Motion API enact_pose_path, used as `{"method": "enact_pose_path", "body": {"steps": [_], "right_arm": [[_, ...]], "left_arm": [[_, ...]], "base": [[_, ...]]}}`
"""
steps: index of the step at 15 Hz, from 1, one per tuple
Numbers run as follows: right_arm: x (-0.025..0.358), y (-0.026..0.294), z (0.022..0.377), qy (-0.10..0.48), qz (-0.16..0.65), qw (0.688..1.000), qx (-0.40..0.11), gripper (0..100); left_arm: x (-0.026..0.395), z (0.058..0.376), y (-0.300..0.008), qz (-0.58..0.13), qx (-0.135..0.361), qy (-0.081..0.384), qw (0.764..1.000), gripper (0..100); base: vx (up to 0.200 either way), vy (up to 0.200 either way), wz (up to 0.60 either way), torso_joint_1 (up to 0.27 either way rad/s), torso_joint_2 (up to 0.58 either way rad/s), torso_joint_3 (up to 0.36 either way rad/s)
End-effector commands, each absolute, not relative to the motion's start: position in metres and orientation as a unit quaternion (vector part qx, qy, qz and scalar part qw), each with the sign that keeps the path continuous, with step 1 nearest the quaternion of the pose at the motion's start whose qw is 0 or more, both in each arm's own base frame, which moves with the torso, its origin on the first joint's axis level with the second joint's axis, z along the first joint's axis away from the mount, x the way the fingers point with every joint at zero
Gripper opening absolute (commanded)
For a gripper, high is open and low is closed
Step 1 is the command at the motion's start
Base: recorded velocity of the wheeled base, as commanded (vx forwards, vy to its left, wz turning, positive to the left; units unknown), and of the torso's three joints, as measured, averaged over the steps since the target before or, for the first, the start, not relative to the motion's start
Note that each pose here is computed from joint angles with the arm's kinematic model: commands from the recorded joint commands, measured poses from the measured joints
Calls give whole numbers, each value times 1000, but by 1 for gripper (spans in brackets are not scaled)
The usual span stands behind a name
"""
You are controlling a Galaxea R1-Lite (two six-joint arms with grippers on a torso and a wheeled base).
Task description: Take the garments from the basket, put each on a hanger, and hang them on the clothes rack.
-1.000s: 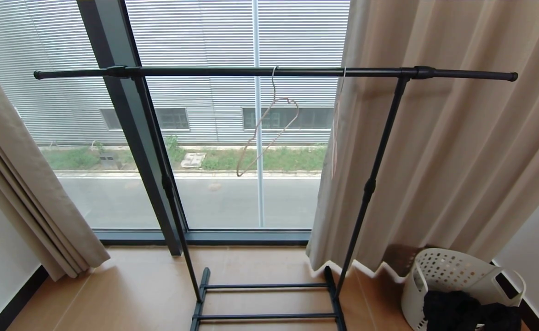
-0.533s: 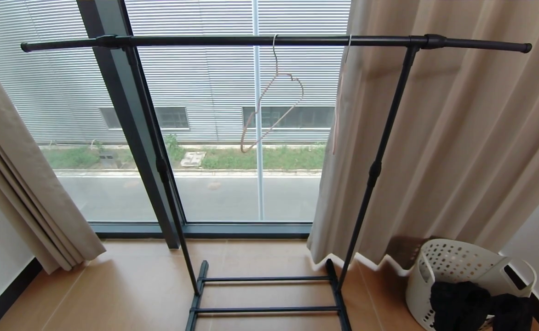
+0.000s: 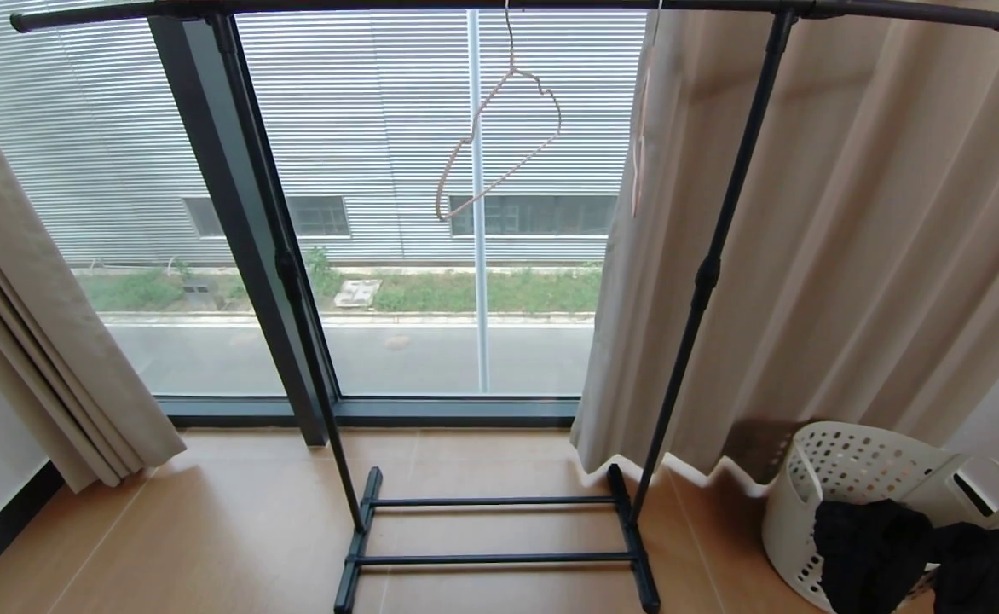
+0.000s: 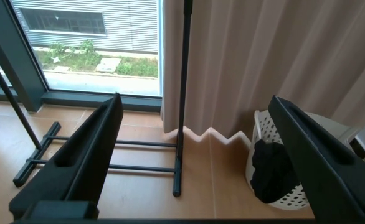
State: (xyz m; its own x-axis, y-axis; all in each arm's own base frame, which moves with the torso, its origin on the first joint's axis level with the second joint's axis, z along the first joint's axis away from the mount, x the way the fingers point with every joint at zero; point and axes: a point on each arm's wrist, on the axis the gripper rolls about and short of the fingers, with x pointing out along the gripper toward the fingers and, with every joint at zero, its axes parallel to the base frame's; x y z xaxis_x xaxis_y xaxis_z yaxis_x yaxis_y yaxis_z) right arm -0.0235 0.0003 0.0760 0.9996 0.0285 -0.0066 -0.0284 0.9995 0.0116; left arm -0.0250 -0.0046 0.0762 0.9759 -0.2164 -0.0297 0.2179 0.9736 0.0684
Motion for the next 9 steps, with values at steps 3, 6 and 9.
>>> {"method": "enact_pose_path", "body": {"steps": [3,6,9], "right_arm": [[-23,0,76,4,15,1000,5,100],[-23,0,76,4,15,1000,6,100],[-23,0,76,4,15,1000,5,100]], "left_arm": [[-25,76,-5,-109,35,11,993,100],[-25,76,-5,-110,32,12,993,100],[-25,76,-5,-109,36,11,993,100]], "base": [[0,0,0,-124,473,347],[0,0,0,-46,212,160],[0,0,0,-7,17,19]]}}
